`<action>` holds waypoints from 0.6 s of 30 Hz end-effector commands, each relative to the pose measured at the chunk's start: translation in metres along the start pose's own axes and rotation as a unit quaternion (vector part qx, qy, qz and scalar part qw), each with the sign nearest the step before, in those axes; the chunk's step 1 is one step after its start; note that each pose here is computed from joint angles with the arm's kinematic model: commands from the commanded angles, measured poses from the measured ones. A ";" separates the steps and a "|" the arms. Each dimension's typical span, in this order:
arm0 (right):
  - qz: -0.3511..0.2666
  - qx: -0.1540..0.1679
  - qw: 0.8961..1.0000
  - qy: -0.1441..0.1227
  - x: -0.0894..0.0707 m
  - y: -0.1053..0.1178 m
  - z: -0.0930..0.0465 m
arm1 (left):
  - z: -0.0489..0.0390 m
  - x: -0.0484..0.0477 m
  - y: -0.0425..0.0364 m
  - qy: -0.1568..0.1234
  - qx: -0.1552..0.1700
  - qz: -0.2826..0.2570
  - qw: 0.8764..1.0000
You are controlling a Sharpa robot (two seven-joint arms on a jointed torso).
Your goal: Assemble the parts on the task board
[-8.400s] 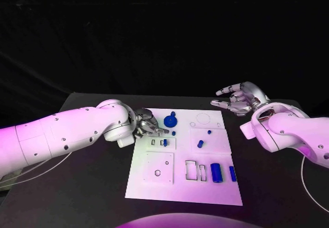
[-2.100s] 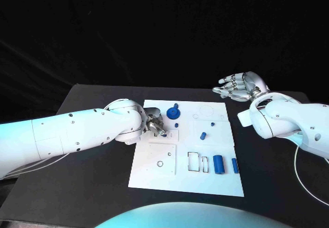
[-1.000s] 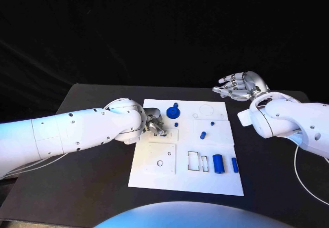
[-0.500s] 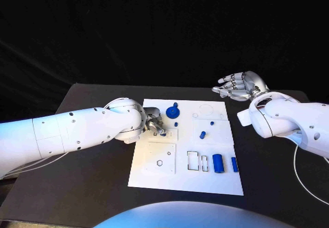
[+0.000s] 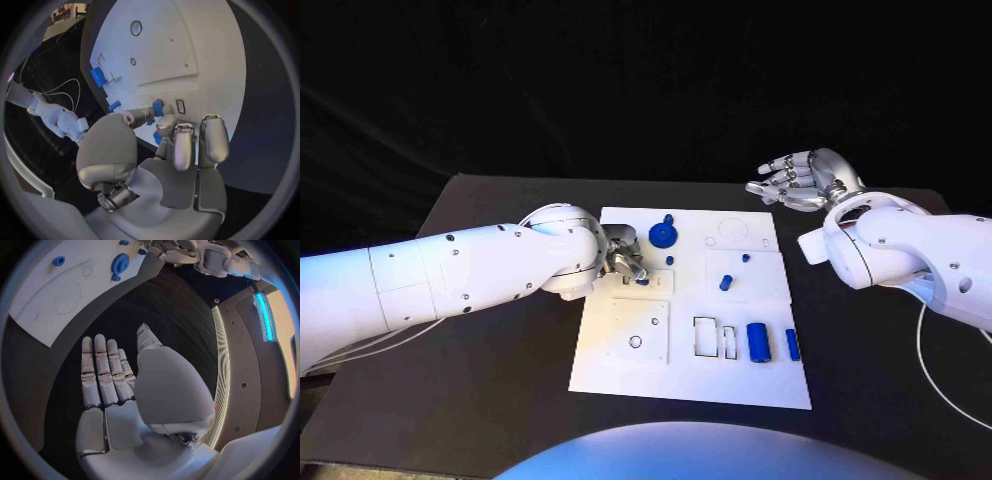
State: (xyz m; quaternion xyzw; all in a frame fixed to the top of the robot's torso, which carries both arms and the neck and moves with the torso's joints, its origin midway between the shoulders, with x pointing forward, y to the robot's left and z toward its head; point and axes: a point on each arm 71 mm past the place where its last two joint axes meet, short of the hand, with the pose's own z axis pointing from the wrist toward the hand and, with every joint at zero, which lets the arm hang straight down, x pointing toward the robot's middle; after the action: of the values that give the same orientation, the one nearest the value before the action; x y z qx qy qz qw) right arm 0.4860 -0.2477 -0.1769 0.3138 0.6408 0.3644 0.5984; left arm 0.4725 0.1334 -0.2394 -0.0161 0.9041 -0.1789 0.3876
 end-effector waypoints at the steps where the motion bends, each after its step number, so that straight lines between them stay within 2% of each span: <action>1: -0.002 -0.008 1.000 0.008 0.001 0.001 0.000 | 0.0007 0.0056 -0.0021 0.021 0.001 0.005 1.000; 18: -0.002 -0.008 1.000 0.008 0.002 0.000 0.000 | 0.0018 0.0049 -0.0025 0.020 0.000 0.005 1.000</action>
State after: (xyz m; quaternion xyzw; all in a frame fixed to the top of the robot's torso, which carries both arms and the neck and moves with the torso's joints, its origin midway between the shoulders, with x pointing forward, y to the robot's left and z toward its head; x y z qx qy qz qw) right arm 0.4856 -0.2474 -0.1780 0.3137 0.6416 0.3647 0.5974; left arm 0.4736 0.1330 -0.2393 -0.0155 0.9051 -0.1773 0.3861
